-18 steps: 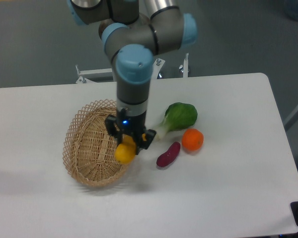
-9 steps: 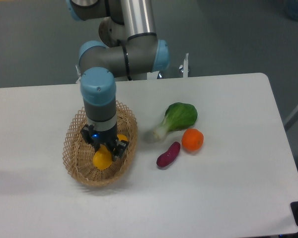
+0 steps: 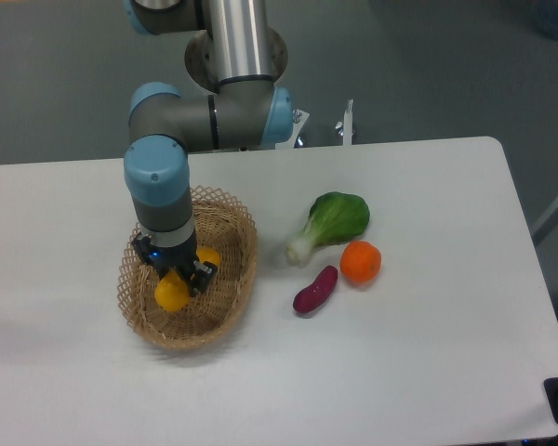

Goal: Place the mango in the basket
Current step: 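Open the gripper to release the mango inside the basket, then lift the open gripper out of the basket toward the sweet potato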

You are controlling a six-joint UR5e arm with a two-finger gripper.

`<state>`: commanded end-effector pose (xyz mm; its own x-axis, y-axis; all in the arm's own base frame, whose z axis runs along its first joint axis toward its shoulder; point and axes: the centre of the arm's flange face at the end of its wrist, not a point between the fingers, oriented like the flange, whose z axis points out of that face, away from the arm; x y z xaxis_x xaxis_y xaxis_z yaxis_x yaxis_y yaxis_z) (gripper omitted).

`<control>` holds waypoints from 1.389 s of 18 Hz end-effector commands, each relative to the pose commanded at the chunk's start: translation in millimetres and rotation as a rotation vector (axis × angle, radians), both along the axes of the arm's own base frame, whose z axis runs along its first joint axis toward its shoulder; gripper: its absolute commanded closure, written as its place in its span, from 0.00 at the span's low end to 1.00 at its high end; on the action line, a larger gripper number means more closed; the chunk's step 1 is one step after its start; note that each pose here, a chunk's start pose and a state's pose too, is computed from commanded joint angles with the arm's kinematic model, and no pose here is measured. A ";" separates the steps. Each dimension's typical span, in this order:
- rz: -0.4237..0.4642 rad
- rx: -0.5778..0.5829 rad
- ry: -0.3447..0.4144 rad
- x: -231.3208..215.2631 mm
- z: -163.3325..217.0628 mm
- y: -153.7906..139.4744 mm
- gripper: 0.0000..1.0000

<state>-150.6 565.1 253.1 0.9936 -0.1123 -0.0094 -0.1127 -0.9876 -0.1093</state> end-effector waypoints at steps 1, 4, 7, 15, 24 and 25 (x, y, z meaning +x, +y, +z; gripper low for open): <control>0.000 -0.003 0.000 -0.3 -1.7 0.2 0.49; -0.004 -0.017 -0.007 0.7 -8.7 -1.6 0.49; -0.006 -0.022 -0.010 1.6 -11.9 -1.5 0.49; -0.010 -0.025 -0.004 -0.5 -13.1 -0.7 0.30; -0.010 -0.022 0.031 -5.0 -5.8 1.5 0.18; -0.010 -0.011 0.037 -6.2 -1.3 3.7 0.09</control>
<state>-156.8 568.8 251.8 0.9914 -0.1226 -0.0450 -0.1264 -0.9875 -0.0938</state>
